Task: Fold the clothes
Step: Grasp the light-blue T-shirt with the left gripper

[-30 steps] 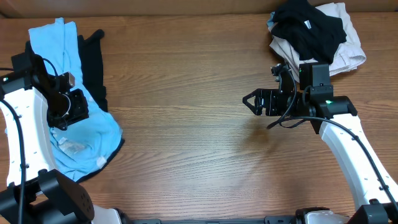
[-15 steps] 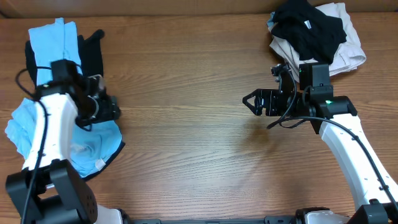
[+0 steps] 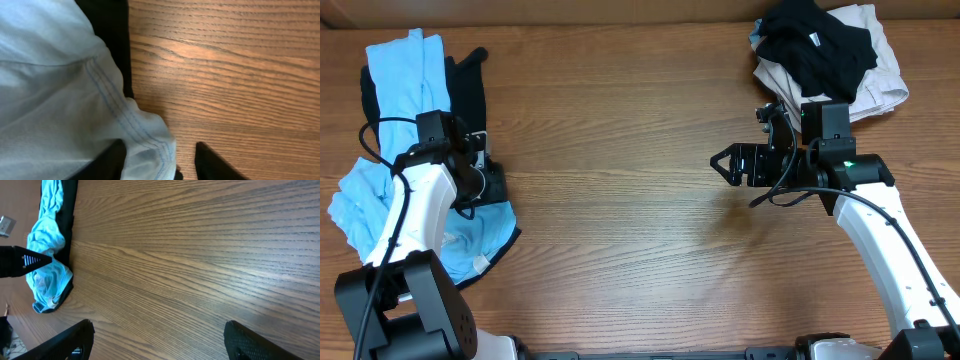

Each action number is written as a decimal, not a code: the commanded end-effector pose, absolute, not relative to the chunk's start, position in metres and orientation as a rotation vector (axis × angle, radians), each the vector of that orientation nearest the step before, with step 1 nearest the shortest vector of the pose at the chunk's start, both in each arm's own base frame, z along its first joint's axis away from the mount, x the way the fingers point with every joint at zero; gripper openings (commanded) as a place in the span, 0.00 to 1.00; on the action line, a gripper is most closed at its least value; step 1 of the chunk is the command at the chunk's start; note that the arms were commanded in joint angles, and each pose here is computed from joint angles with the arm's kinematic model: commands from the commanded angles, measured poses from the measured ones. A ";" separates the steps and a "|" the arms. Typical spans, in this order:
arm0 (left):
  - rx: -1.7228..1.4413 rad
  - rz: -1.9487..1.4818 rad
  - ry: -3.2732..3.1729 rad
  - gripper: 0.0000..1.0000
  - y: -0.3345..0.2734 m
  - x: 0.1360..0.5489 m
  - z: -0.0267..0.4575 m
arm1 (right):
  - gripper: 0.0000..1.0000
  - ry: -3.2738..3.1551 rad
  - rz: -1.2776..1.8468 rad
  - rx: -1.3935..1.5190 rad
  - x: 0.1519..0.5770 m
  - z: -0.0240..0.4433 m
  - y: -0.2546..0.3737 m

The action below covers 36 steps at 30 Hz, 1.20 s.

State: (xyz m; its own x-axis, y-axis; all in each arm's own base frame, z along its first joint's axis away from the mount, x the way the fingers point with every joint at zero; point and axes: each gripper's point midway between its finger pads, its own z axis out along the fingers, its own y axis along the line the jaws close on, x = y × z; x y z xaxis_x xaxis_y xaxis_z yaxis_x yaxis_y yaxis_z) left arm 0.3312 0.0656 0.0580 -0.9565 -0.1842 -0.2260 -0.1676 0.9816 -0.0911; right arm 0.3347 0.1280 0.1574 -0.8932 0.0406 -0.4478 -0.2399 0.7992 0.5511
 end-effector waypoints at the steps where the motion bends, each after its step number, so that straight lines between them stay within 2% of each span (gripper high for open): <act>1: -0.268 -0.060 2.905 0.38 0.071 0.328 0.055 | 0.87 2.523 0.864 -0.149 0.338 0.164 0.128; 7: -0.267 -0.044 2.893 0.43 0.074 0.331 0.047 | 0.87 2.522 0.864 -0.150 0.339 0.164 0.128; 12: -0.269 -0.047 2.903 0.41 0.075 0.336 0.035 | 0.87 2.523 0.864 -0.150 0.339 0.164 0.128; 19: -0.275 -0.055 2.935 0.19 0.074 0.334 0.025 | 0.87 2.524 0.864 -0.150 0.338 0.164 0.128; 23: -0.277 -0.058 2.945 0.14 0.075 0.335 0.034 | 0.86 2.524 0.864 -0.150 0.338 0.164 0.128; 25: -0.278 -0.060 2.952 0.05 0.075 0.337 0.042 | 0.85 2.523 0.864 -0.150 0.338 0.164 0.128; 26: -0.278 -0.061 2.955 0.04 0.075 0.338 0.047 | 0.85 2.523 0.864 -0.150 0.338 0.164 0.128; 34: -0.277 -0.064 2.947 0.04 0.077 0.348 0.077 | 0.85 2.524 0.864 -0.150 0.338 0.164 0.128; 35: -0.277 -0.064 2.947 0.09 0.077 0.348 0.076 | 0.85 2.524 0.864 -0.150 0.338 0.164 0.128; 36: -0.277 -0.064 2.947 0.20 0.078 0.349 0.074 | 0.85 2.524 0.864 -0.150 0.338 0.164 0.128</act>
